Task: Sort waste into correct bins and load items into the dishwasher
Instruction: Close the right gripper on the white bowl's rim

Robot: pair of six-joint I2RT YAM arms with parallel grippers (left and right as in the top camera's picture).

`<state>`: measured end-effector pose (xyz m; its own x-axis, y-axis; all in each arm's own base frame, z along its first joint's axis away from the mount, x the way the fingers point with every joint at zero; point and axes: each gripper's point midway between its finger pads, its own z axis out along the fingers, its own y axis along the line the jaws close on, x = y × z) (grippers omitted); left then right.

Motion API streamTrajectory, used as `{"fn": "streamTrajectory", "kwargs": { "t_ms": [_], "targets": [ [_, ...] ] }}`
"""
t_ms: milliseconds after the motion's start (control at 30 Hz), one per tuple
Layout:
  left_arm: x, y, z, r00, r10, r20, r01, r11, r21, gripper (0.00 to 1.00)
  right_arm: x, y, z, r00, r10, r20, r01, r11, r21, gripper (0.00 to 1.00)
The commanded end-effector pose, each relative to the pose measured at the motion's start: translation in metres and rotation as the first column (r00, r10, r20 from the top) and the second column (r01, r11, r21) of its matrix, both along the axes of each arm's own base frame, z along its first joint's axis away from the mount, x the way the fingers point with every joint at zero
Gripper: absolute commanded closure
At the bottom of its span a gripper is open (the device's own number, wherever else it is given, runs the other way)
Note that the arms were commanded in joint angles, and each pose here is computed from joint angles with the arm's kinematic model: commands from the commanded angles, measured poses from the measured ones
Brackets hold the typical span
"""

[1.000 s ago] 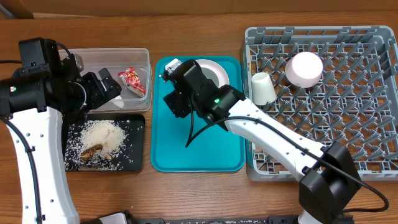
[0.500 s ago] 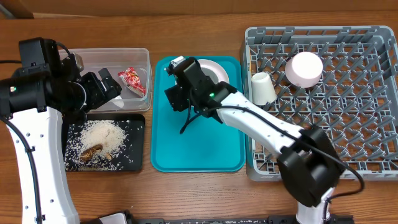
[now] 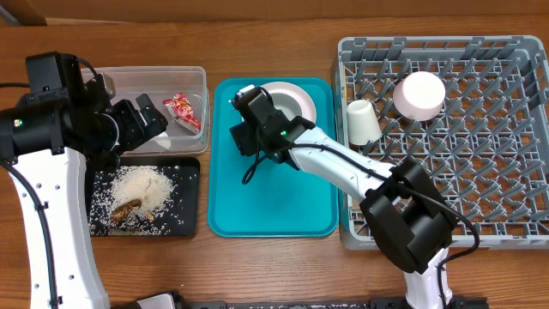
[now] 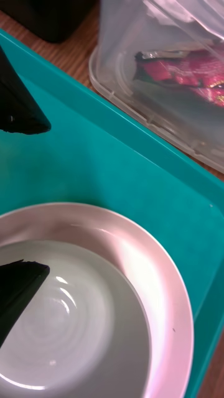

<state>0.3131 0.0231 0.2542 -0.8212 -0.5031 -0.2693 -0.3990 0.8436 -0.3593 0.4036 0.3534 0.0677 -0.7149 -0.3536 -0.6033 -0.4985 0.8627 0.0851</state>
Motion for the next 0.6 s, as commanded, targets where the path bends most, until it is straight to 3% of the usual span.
{"fn": "streamTrajectory", "kwargs": {
  "t_ms": [0, 333, 567],
  "targets": [
    [0.0007, -0.0020, 0.0053, 1.000, -0.003, 0.017, 0.003, 1.000, -0.004, 0.00, 0.0071, -0.0091, -0.0035, 0.999, -0.035, 0.015, 0.036, 0.999, -0.021, 0.35],
    [0.0007, -0.0020, 0.0053, 1.000, -0.003, 0.017, 0.003, 1.000, -0.004, 0.00, 0.0094, -0.0126, -0.0094, 0.999, -0.043, 0.014, 0.044, 0.999, -0.022, 0.54],
    [0.0007, -0.0020, 0.0053, 1.000, -0.003, 0.017, 0.003, 1.000, -0.004, 0.00, 0.0155, -0.0141, -0.0071, 0.998, -0.053, 0.028, 0.054, 0.999, -0.009, 0.55]
  ]
}}
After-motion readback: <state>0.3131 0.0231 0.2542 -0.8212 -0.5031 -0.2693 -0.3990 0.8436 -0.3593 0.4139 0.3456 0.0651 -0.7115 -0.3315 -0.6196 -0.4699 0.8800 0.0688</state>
